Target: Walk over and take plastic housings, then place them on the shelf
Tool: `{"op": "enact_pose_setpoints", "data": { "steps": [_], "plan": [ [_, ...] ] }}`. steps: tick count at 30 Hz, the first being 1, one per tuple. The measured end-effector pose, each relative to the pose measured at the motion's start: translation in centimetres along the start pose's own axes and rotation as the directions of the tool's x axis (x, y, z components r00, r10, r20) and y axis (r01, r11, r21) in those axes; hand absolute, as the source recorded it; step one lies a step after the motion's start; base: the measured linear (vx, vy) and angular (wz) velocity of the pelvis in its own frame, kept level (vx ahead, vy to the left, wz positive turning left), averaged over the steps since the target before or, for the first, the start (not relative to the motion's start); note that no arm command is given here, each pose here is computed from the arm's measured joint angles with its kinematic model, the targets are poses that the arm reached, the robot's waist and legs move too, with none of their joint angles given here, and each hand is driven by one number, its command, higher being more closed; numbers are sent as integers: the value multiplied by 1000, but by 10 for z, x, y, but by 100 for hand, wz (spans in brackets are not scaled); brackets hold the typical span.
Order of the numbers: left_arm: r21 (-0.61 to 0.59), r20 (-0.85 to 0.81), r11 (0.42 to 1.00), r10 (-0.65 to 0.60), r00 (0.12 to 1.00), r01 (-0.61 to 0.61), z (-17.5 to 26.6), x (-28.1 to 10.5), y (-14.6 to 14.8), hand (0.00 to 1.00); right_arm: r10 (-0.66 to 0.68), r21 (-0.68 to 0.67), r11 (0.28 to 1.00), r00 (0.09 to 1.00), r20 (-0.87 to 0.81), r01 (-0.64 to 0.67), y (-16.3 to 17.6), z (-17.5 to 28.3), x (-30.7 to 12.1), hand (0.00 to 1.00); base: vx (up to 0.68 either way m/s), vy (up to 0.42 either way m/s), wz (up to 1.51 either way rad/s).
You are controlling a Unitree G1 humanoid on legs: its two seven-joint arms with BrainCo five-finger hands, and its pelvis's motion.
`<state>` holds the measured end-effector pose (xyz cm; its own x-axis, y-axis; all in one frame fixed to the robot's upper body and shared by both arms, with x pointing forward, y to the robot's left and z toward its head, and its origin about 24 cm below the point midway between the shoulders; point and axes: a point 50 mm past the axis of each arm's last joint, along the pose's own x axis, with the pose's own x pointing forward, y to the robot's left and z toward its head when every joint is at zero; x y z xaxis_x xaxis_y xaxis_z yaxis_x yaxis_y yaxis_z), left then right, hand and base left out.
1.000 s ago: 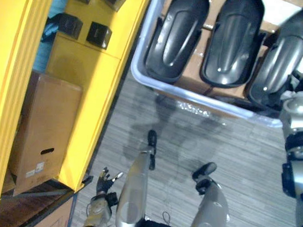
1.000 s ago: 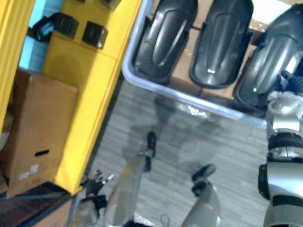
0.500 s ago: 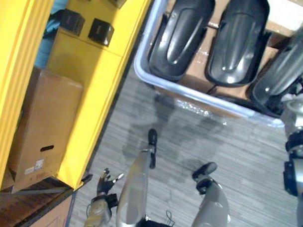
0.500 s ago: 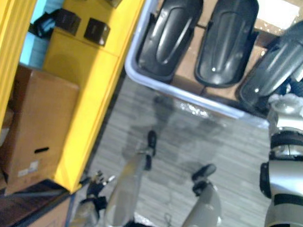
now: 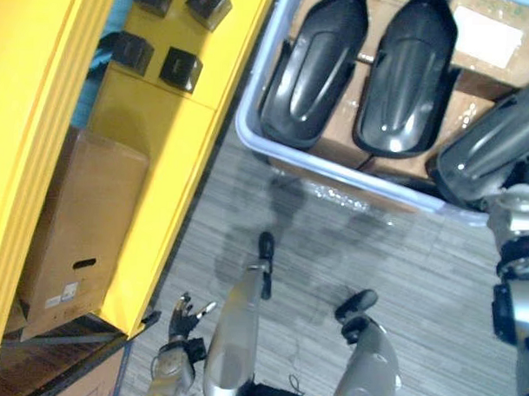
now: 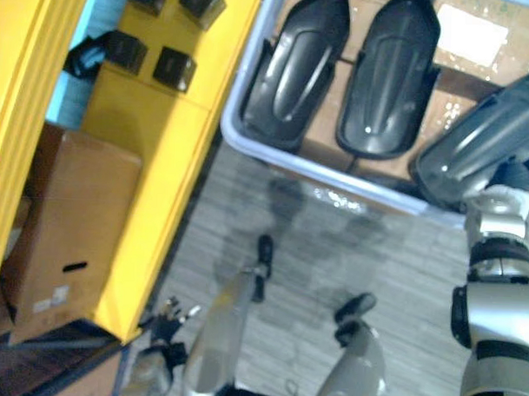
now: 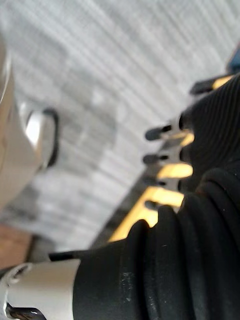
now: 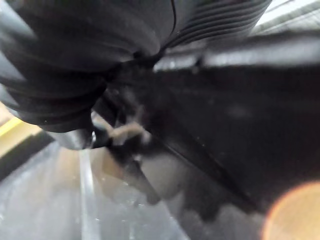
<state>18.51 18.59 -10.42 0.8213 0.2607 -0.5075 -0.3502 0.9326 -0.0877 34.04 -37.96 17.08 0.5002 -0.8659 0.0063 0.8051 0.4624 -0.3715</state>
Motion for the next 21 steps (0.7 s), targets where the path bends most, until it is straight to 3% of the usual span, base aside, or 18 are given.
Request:
{"op": "enact_pose_setpoints", "data": {
  "steps": [6, 8, 9, 12, 15, 19, 21],
  "plan": [
    [-150, 132, 989, 23, 991, -3, 30, 1, -3, 0, -12, -21, 1000, 996, 88, 14, 6, 5, -9, 100, 21, -10, -6],
    [-235, 238, 971, 96, 967, -39, 57, -2, 6, 0, -19, -12, 1000, 990, 138, 21, 7, 1, -15, 100, 46, -25, -6],
    [-214, 277, 974, 139, 951, -80, 66, -5, 10, 0, -19, -8, 1000, 987, 157, 20, 8, 1, -18, 100, 67, -55, -7],
    [-195, 528, 946, 323, 785, -258, 129, -20, 30, 0, -37, -25, 999, 954, 297, 47, 6, -1, -37, 100, 70, -60, -10],
    [-161, 623, 912, 391, 678, -377, 154, -28, 44, 0, -12, -49, 998, 941, 337, 30, 15, -16, -58, 100, 97, -42, -6],
    [-137, 721, 936, 319, 614, -325, 190, -36, 32, 0, -30, -68, 996, 915, 403, 62, 8, -21, -69, 100, 89, 2, -6],
    [-38, 762, 971, 182, 622, -237, 211, -38, 17, 0, -15, -71, 996, 862, 506, 59, 7, -6, -79, 100, 78, 12, -5]
  ]
}}
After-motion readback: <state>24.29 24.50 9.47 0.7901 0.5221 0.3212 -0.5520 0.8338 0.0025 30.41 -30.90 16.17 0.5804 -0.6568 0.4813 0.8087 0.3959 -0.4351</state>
